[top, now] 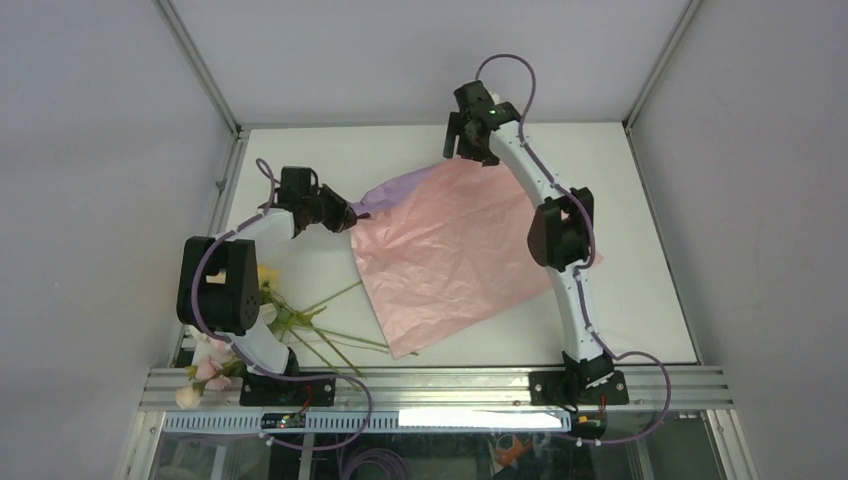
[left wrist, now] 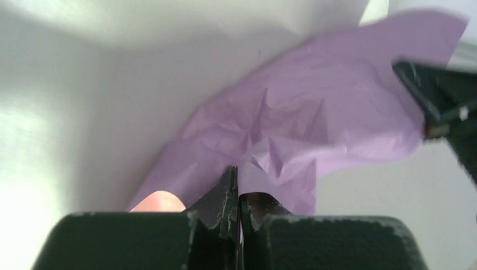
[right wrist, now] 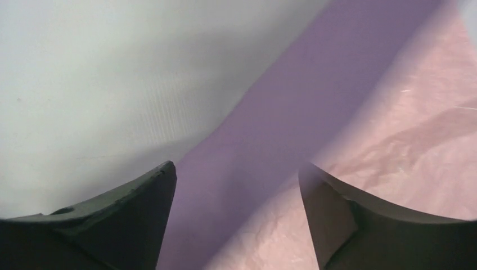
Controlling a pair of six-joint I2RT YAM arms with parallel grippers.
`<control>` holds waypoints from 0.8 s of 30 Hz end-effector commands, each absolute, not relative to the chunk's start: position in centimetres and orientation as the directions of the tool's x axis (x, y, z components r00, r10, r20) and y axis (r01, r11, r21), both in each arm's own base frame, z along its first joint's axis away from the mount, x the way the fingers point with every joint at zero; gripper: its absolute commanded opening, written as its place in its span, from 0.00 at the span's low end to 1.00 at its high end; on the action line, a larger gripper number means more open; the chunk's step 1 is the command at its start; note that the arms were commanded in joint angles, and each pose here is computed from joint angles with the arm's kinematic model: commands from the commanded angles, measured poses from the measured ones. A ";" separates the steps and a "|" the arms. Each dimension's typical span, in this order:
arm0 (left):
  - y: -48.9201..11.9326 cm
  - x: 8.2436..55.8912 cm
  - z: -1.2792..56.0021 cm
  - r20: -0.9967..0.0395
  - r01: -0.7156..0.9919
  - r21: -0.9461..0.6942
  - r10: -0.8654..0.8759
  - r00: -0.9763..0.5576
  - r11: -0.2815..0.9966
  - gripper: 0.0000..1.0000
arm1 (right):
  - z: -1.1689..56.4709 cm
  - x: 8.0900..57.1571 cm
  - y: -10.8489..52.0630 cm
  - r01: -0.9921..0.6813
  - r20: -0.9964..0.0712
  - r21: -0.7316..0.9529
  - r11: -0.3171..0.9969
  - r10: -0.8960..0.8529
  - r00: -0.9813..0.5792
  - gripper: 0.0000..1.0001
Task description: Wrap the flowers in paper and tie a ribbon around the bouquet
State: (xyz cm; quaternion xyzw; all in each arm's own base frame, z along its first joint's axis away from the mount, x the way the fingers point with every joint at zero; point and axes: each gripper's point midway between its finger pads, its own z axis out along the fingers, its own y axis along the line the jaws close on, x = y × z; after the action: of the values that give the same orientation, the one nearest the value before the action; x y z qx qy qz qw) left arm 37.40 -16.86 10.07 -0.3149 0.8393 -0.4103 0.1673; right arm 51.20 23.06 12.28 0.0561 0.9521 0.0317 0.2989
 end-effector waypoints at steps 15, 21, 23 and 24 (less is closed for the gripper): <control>-9.1 37.3 8.7 -0.137 -0.523 -0.609 -0.729 -0.671 0.596 0.64 | 9.2 32.2 12.7 0.348 -0.327 0.120 0.930 0.368 -0.871 0.56; -7.4 35.7 11.6 -0.249 -0.440 -0.501 -0.611 -0.751 0.745 0.76 | 4.6 30.4 9.2 0.432 -0.288 0.014 0.902 0.417 -0.862 0.04; -6.9 34.9 13.2 -0.297 -0.368 -0.459 -0.531 -0.794 0.808 0.77 | 4.1 30.3 7.7 0.460 -0.290 -0.023 0.888 0.434 -0.853 0.00; -6.8 34.7 14.5 -0.336 -0.311 -0.451 -0.482 -0.809 0.837 0.77 | 3.8 30.3 6.9 0.473 -0.288 -0.036 0.880 0.444 -0.848 0.00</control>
State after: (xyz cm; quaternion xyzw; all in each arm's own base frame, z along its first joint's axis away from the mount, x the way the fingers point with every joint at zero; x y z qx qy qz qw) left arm 35.80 -7.87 9.12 -0.3241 0.9035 -0.2219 0.1714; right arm 27.03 9.12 2.61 0.1954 0.9773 -0.0421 0.0701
